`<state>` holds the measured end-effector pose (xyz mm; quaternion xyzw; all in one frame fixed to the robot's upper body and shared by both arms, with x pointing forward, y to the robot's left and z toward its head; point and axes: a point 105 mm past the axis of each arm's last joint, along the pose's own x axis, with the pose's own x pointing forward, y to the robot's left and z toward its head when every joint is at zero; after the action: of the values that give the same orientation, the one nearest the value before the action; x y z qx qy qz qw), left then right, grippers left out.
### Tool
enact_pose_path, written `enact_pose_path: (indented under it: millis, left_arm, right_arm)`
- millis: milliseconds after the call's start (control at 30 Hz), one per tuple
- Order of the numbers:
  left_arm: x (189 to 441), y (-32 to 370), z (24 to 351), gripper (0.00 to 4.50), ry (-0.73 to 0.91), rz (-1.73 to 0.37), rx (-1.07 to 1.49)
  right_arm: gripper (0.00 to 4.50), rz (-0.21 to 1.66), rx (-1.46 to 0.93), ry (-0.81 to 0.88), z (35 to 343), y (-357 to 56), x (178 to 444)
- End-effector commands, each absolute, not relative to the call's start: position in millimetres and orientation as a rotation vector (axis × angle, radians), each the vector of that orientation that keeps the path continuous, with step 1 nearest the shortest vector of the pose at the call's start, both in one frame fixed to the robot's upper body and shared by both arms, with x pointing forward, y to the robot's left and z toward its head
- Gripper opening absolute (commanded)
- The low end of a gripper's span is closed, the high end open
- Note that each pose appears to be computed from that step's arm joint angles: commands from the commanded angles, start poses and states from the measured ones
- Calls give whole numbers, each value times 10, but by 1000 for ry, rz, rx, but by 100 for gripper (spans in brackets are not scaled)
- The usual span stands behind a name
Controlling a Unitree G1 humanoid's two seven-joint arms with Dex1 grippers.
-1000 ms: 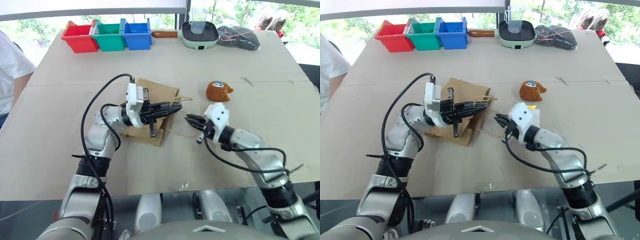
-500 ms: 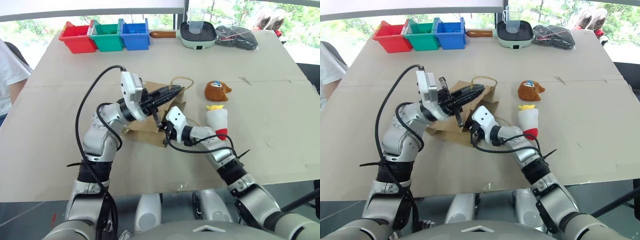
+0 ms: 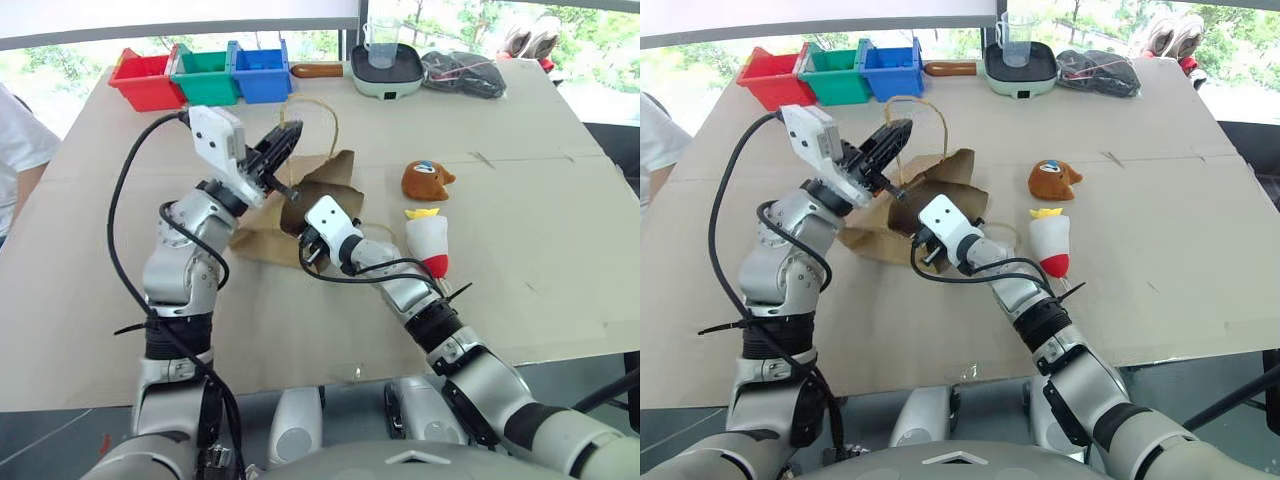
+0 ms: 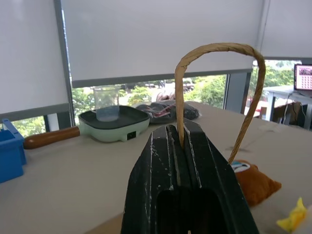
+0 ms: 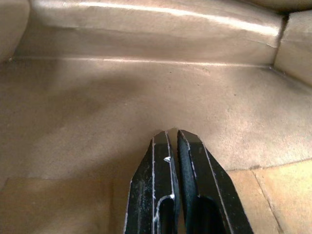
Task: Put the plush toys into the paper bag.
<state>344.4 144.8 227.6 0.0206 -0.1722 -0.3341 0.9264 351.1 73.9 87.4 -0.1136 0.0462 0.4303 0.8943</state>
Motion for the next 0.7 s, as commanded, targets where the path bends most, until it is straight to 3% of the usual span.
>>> enact_pose_path:
  millis: [33,133,367,533,700]
  left_arm:
    - [3264,1394,2399,0,-407,-803,38]
    - [3235,1485,2356,0,-393,-851,31]
    - [3242,1554,2373,0,-371,-951,50]
    - [3223,1589,2389,0,-375,-978,67]
    - [3146,1549,2437,0,-407,-1047,42]
  right_arm:
    - [3,915,-131,86,1051,666,3473]
    - [74,943,-80,96,1131,565,3417]
    - [410,977,-135,106,1332,217,3231]
    - [410,943,-165,96,1525,-66,3115]
    - [410,599,-248,172,1621,-920,3043]
